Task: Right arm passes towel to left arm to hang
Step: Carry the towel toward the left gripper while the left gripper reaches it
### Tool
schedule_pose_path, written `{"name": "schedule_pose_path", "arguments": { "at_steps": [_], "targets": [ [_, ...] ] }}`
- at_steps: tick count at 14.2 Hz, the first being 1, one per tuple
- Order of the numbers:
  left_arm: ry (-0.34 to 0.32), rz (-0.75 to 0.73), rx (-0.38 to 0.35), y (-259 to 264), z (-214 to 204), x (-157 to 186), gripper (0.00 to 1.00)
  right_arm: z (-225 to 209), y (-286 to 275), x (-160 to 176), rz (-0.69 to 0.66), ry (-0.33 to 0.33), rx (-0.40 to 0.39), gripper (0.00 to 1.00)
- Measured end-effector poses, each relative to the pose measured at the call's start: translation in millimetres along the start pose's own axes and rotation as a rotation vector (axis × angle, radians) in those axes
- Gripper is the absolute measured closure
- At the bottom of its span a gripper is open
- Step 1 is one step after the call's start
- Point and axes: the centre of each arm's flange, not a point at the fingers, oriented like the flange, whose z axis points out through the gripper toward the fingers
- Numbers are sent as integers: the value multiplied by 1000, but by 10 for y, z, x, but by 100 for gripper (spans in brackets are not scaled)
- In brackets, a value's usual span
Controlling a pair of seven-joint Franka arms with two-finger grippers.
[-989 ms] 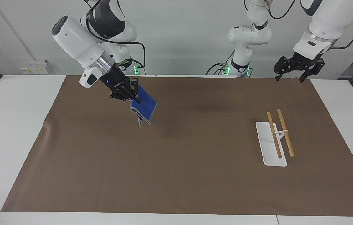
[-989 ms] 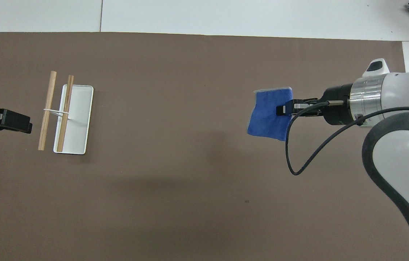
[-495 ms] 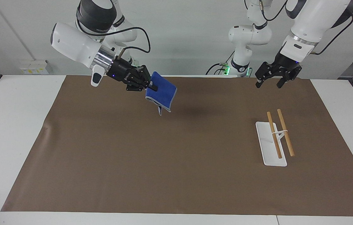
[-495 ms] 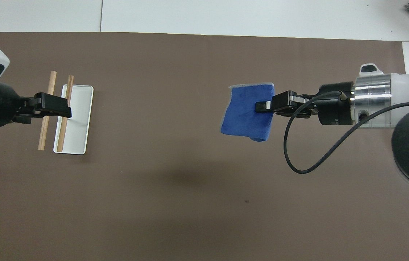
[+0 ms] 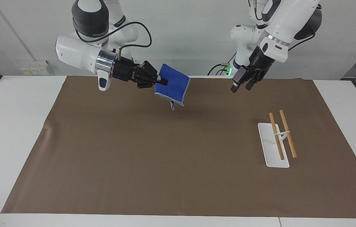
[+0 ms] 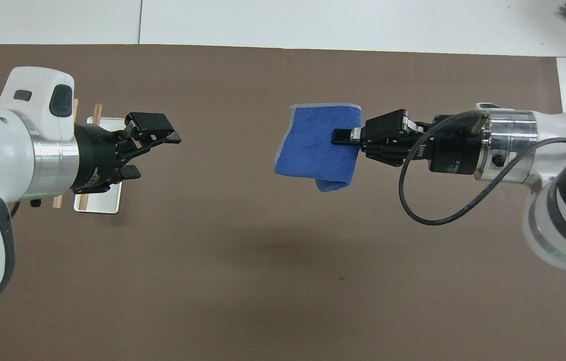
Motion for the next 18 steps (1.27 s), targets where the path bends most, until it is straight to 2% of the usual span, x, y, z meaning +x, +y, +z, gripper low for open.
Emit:
{"name": "schedule_pose_path", "arguments": {
  "at_steps": [6,13,18],
  "targets": [
    [2,-311,-172,513,156,-652,0,200,233,-48,106,-8,135,96],
    [-31,-527,-289,726,304,-1165,0,433,275,-104,124,12,127,96],
    [-18,-634,-356,694,425,-1116,0,426,279,-97,123,17,126,96]
  ]
}}
